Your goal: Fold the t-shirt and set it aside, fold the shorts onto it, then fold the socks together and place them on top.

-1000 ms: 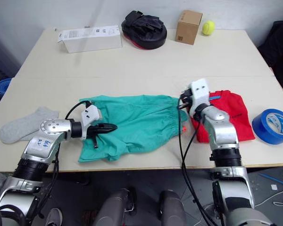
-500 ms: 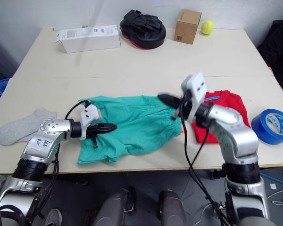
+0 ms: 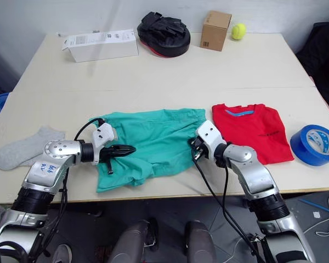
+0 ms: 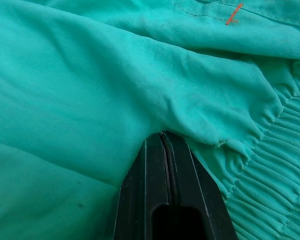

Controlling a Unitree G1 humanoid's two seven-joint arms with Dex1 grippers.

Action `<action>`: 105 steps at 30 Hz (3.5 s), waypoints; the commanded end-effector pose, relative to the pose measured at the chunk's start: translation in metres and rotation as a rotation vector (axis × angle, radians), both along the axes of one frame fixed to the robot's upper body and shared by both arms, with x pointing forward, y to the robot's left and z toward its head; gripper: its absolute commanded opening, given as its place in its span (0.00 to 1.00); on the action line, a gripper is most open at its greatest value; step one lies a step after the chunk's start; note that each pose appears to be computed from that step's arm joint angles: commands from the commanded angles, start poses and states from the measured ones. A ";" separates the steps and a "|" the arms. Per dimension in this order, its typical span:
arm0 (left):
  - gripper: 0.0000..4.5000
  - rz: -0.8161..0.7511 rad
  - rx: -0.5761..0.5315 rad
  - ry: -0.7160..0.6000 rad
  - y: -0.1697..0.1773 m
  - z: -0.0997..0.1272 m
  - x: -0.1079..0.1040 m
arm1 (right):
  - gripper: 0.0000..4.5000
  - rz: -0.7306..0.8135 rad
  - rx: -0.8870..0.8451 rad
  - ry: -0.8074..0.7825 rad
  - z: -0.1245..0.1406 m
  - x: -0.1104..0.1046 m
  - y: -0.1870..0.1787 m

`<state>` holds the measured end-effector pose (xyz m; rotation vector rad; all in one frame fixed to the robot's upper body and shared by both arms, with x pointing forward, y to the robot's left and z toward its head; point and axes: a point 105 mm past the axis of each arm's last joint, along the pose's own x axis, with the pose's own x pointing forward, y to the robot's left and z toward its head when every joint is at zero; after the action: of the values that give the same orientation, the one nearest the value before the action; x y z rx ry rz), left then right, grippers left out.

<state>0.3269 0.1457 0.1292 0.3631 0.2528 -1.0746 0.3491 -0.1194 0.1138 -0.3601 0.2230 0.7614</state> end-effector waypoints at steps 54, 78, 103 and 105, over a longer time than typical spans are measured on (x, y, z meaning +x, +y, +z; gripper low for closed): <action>0.00 -0.237 0.040 -0.098 -0.045 0.027 0.005 | 0.00 -0.132 0.237 0.008 0.050 -0.093 -0.033; 0.76 -0.188 -0.047 -0.078 -0.031 0.028 0.010 | 1.00 -0.310 0.544 0.411 0.006 -0.104 -0.046; 0.00 -0.196 0.094 -0.074 -0.028 -0.010 0.015 | 1.00 -0.431 1.161 0.770 -0.005 -0.011 0.004; 0.00 -0.195 0.094 -0.074 -0.027 -0.010 0.015 | 1.00 -0.438 1.165 0.767 -0.003 -0.003 0.007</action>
<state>0.3445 0.1210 0.1150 0.5077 0.2285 -1.2269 0.3427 -0.1159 0.1280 1.0792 0.4465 0.5051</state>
